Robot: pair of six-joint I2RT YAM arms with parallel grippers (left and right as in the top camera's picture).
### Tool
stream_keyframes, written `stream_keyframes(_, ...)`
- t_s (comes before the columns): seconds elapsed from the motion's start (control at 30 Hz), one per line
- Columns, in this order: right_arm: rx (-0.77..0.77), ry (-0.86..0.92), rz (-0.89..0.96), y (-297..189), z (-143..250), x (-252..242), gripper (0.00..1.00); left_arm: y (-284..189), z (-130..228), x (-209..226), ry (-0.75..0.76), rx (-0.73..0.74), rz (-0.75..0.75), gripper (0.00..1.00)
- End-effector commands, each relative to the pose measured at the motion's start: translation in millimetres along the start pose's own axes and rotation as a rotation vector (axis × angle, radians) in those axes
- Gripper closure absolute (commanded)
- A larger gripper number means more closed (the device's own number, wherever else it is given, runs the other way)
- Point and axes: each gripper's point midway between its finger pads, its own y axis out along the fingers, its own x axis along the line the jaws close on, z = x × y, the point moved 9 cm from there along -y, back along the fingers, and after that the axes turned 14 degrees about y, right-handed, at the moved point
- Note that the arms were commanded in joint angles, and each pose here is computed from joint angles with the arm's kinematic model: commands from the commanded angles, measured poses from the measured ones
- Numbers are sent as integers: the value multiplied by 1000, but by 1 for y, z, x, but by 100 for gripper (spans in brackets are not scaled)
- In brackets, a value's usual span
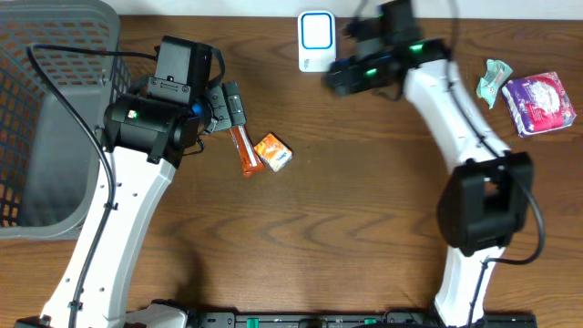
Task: Scan the item barcode
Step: 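Reach the right gripper to the orange snack and grasp it, then hold the orange snack up to the scanner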
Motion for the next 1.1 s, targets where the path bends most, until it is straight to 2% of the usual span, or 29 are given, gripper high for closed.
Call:
stream_keyframes(0.0,160,-49,-116,53,33,40,15,-4,-3,2,0,-15,-8,2)
stream_keyframes(0.2,292,-83,-139,97,68,64,20,-4,-3,2,0,-15,-9,2)
stream_keyframes(0.47,393,-70,-130,119,92,66,43,-4,-3,2,0,-15,-8,2)
stream_keyframes(0.77,480,-51,-112,137,112,62,48,-4,-3,2,0,-15,-8,2)
stream_keyframes(0.9,485,-65,-112,139,116,68,67,-4,-3,2,0,-15,-9,2)
stream_keyframes(1.0,471,-64,-112,140,114,69,99,-4,-3,2,0,-15,-8,2)
stream_keyframes(1.07,448,-46,-92,140,109,67,99,-4,-3,2,0,-15,-9,2)
